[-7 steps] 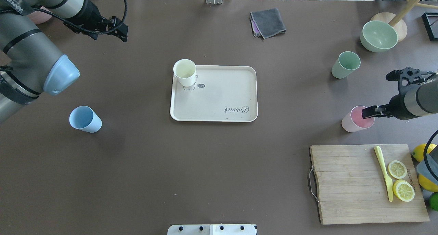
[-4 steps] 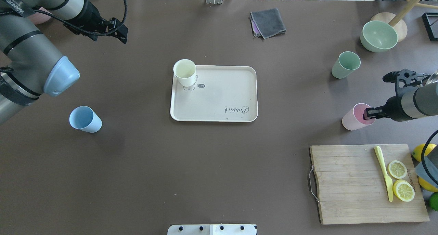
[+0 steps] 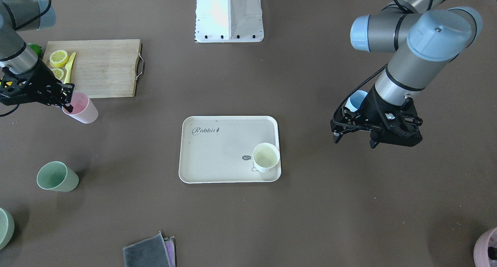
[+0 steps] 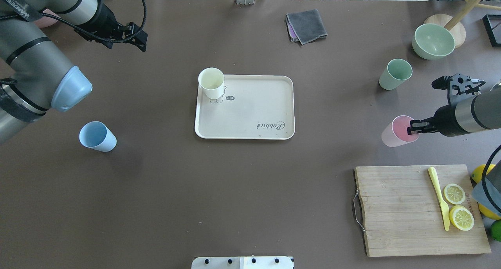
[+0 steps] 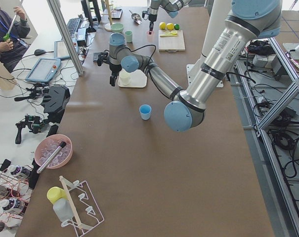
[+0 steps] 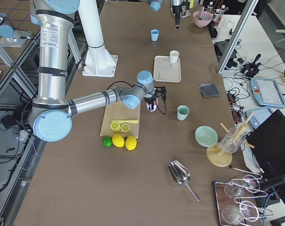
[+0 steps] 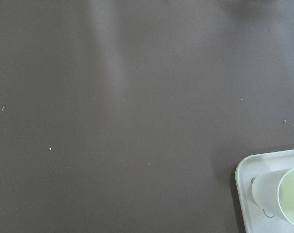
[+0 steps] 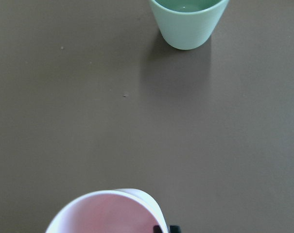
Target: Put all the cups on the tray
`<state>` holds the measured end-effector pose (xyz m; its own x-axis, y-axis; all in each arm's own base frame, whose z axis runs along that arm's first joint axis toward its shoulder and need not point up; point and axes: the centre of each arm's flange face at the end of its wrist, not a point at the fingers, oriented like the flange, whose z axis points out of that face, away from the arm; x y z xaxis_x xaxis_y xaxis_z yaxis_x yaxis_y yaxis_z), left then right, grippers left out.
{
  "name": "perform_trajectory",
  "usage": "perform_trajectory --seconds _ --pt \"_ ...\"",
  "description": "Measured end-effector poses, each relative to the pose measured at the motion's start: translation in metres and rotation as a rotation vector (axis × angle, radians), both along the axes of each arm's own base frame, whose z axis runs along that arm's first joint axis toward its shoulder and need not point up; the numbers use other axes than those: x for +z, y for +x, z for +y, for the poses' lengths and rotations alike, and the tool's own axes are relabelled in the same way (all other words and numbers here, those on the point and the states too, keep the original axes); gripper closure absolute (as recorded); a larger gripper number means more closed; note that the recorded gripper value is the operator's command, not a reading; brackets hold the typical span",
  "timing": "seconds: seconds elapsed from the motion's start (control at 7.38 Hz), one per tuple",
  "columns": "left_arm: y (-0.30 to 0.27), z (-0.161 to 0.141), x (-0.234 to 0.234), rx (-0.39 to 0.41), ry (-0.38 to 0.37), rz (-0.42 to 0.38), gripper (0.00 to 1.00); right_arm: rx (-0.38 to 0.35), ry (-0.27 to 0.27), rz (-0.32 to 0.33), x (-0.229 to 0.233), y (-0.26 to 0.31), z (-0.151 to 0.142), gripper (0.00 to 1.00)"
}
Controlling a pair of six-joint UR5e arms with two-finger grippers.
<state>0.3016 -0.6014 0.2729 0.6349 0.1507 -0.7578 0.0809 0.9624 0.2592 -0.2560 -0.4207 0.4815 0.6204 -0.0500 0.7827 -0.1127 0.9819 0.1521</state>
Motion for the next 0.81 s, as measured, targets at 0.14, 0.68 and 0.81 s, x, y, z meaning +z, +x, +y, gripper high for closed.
perform_trajectory --seconds 0.14,0.68,0.81 --pt "-0.004 0.003 0.008 -0.001 -0.005 -0.004 0.02 0.027 -0.029 -0.023 -0.030 -0.014 -0.014 1.00" --pt "-0.047 0.058 0.072 0.056 0.024 -0.055 0.01 0.105 -0.158 -0.041 -0.171 -0.097 -0.054 1.00" --pt "-0.057 0.073 0.083 0.059 0.021 -0.063 0.01 0.119 -0.171 -0.034 -0.198 -0.125 -0.050 1.00"
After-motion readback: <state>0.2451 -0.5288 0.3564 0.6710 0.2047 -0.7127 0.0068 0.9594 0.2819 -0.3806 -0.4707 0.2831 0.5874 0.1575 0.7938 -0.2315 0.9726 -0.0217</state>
